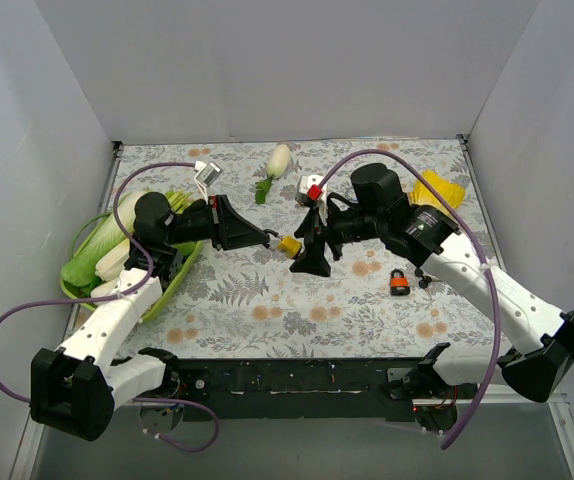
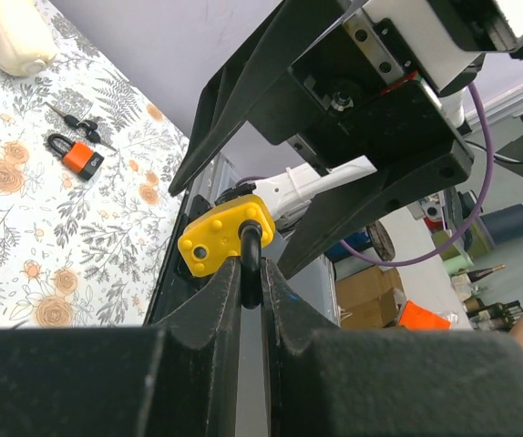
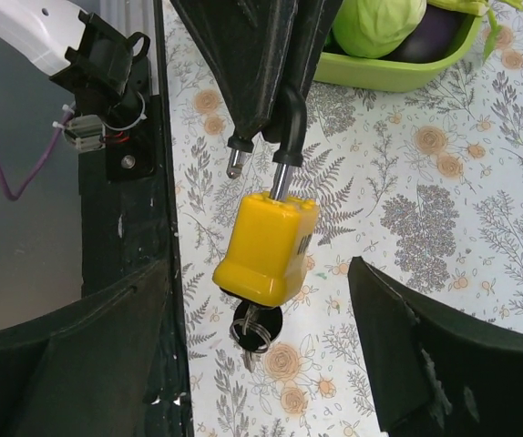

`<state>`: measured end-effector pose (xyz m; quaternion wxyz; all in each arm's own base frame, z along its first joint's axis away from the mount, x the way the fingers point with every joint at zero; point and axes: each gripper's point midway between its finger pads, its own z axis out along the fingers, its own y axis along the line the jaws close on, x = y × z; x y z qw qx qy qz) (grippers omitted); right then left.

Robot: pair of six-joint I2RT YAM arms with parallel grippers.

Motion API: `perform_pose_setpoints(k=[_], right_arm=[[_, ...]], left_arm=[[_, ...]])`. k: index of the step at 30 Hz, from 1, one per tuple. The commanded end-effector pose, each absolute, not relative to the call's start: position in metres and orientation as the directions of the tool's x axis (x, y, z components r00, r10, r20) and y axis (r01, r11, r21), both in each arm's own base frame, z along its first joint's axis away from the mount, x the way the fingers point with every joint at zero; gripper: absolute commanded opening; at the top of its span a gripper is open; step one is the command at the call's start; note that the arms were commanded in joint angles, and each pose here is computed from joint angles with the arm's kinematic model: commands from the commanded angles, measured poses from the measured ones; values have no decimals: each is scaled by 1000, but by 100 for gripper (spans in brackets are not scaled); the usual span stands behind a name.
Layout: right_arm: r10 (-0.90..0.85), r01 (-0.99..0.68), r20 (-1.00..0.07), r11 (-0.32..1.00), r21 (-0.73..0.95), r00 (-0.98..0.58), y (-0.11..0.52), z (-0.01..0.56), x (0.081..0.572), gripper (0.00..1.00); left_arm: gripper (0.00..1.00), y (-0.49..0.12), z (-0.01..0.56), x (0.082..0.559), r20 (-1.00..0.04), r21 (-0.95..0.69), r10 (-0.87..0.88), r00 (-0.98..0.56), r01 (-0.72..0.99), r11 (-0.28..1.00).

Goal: Lock with the key
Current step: Lock the lock.

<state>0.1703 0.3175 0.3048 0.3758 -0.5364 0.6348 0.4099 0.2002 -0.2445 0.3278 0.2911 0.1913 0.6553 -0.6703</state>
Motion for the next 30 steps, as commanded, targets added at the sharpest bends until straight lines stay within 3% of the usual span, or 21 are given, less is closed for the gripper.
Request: perform_pose_setpoints(k=[1,7,10,13,14,17,21,22,24,26,30], right_arm=[[-322,-996,-942,45,81,-91,329,321,171,85],[-330,-995,-938,37,95,-102,333,317,169,74],[-332,-994,-937,34,104,-109,335,316,169,61],[-332,-992,-936,18,122,-121,337,316,166,43],[-330,-992,-936,15,125,-123,338,317,166,24],[-334,-989,-932,-3,150,-140,338,317,161,1],[-342,-981,-926,-51,185,-157,331,318,149,1],[-341,-982,-928,-58,182,-152,328,318,148,1],[-347,-980,-925,-70,188,-153,321,318,142,1],[-356,-981,-925,-82,174,-134,317,317,140,1],[-378,-978,-921,-136,158,-97,309,315,129,1]], left_arm=[[0,-244,355,198,-687,-716,-185,-703,698,8],[0,-245,353,197,-676,-726,-201,-709,687,18],[0,-246,352,197,-671,-730,-210,-711,683,23],[0,-247,352,196,-667,-733,-208,-715,680,17],[0,-247,351,195,-667,-734,-202,-717,679,15],[0,-247,348,193,-688,-720,-163,-708,693,27],[13,-246,334,184,-783,-621,-30,-621,783,19],[25,-244,319,184,-812,-583,13,-584,812,40],[36,-242,320,188,-850,-522,45,-525,850,68],[54,-239,313,187,-889,-445,87,-450,892,73],[61,-234,321,184,-945,-306,101,-313,949,73]])
